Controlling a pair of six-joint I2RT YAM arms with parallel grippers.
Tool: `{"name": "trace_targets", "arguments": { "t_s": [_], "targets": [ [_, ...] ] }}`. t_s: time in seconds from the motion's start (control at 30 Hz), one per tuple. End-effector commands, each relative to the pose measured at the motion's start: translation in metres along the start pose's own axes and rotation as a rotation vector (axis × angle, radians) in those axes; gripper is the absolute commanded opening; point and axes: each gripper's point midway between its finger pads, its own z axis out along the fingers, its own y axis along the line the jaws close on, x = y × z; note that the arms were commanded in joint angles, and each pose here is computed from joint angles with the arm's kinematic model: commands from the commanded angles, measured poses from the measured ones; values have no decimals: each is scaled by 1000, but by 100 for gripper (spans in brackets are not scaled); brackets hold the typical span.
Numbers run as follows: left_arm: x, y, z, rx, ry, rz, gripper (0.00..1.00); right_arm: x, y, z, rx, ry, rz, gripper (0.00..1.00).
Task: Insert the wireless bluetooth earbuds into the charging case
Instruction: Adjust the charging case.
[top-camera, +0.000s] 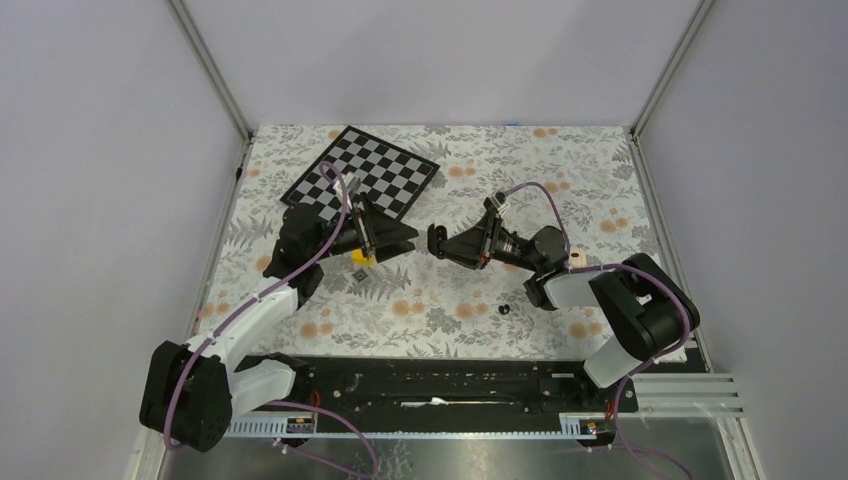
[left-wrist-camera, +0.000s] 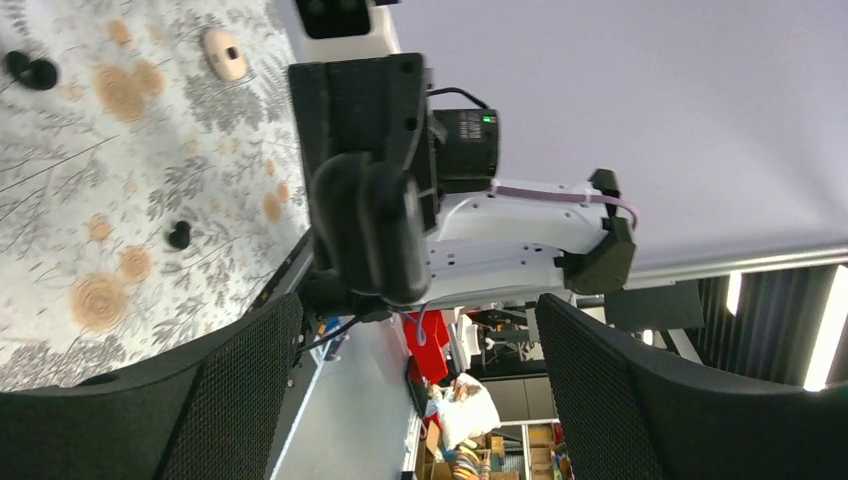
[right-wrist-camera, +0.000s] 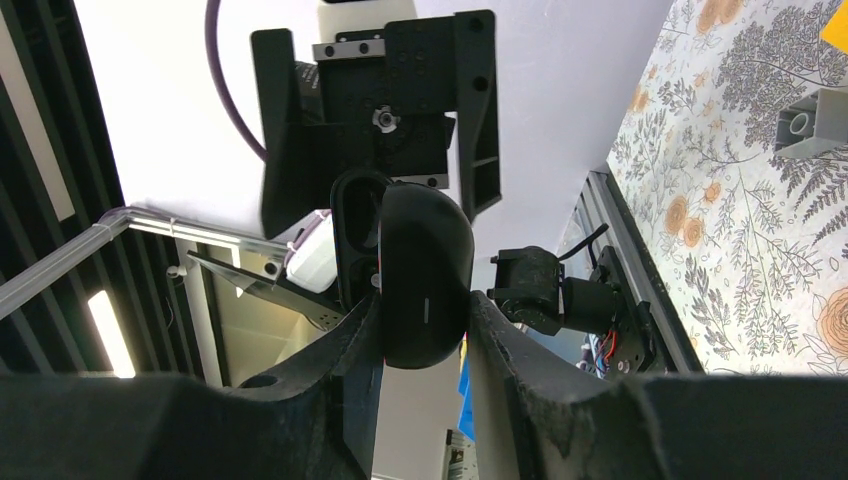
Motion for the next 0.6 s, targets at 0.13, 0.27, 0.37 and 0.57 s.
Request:
{"name": "trace_targets", "arguments": {
  "t_s": [0.13,0.27,0.37,0.57],
  "targets": [
    [4,-42,3,154,33,89,88,8,48,-3,-167,30,-169,0],
    [9,-41,10,179,43,86,81,11,50,-4,-169,46,-167,0],
    [17,-41,17,193,62,65,81,11,51,-5,-172,47,-170,0],
    [23,-42,25,214,91,43,78,12,53,-6,-176,42,-178,0]
  ]
}}
